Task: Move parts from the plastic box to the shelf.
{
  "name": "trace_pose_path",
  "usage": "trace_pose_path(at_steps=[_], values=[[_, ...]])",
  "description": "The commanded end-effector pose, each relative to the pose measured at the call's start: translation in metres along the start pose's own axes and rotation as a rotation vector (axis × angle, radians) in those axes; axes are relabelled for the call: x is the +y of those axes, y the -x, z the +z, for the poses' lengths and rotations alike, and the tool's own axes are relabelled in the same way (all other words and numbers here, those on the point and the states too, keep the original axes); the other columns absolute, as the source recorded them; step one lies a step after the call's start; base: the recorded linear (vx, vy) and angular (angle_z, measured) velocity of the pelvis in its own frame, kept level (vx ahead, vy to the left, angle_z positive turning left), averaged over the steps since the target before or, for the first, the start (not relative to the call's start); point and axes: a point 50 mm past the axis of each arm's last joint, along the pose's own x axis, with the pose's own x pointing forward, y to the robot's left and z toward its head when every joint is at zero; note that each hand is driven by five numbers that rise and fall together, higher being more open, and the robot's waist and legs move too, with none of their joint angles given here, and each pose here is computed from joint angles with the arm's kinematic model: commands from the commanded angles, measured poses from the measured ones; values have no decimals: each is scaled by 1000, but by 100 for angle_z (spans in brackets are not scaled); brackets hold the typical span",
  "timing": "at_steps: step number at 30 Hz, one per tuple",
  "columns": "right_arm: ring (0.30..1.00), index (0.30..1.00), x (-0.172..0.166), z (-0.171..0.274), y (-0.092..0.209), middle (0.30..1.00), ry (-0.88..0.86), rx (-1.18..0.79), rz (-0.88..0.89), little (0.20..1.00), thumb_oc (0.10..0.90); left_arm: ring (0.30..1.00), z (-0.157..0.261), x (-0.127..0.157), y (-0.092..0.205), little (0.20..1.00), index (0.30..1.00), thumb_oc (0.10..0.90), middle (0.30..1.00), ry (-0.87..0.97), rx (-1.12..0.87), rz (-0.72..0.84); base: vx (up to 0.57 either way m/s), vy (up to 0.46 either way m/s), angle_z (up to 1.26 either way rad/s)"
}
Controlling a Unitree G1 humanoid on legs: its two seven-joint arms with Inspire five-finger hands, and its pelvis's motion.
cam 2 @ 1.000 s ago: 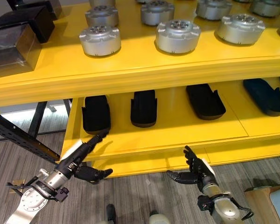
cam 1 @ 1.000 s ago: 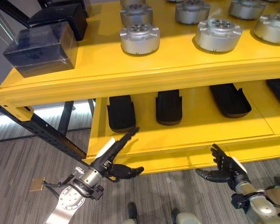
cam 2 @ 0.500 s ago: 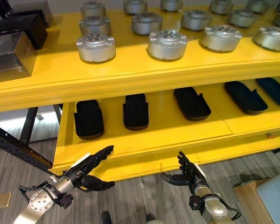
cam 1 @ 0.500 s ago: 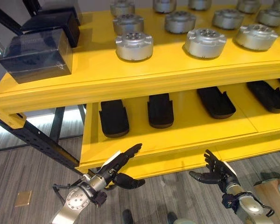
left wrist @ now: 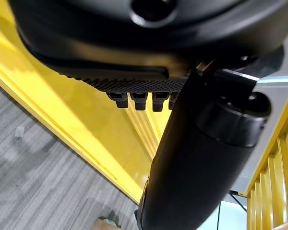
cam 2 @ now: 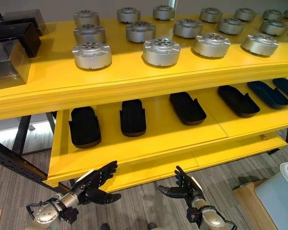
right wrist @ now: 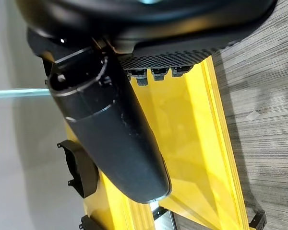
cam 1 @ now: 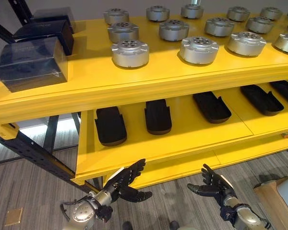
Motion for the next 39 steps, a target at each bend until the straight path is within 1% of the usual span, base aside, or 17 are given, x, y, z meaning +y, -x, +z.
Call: trace_pose_path(at_steps=[1, 4, 8, 11, 13, 16, 27, 39], values=[[1000, 1000, -4, 45, -10, 1000, 41, -201, 24, 1000, 900, 1000, 47, 16, -15, 1000, 1000, 900, 1000, -119, -234, 43, 9, 10, -22], [1000, 1000, -4, 44, -9, 1000, 45, -196, 20, 1000, 900, 1000, 50, 17, -15, 1000, 1000, 900, 1000, -108, -247, 53, 9, 6, -10], [1000, 1000, -7, 43, -6, 1000, 34, -192, 19, 1000, 900, 1000, 56, 18, -14, 1000, 1000, 900, 1000, -167, -270, 60, 0, 3, -9], [1000, 1000, -5, 40, -6, 1000, 45, -189, 15, 1000, 900, 1000, 56, 18, -16, 1000, 1000, 900, 1000, -149, -266, 68, -3, 3, -7], [1000, 1000, -6, 39, -5, 1000, 43, -189, 17, 1000, 900, 1000, 57, 18, -16, 1000, 1000, 900, 1000, -141, -276, 60, 0, 0, 0], [1000, 1000, -6, 39, -5, 1000, 40, -191, 23, 1000, 900, 1000, 59, 17, -15, 1000, 1000, 900, 1000, -178, -283, 53, 0, 0, 0], [1000, 1000, -7, 36, -1, 1000, 38, -178, 24, 1000, 900, 1000, 57, 15, -16, 1000, 1000, 900, 1000, -167, -267, 12, -2, -1, -2], [1000, 1000, -5, 37, -1, 1000, 48, -179, 39, 1000, 900, 1000, 55, 14, -16, 1000, 1000, 900, 1000, -164, -245, 1, 0, 0, 0]])
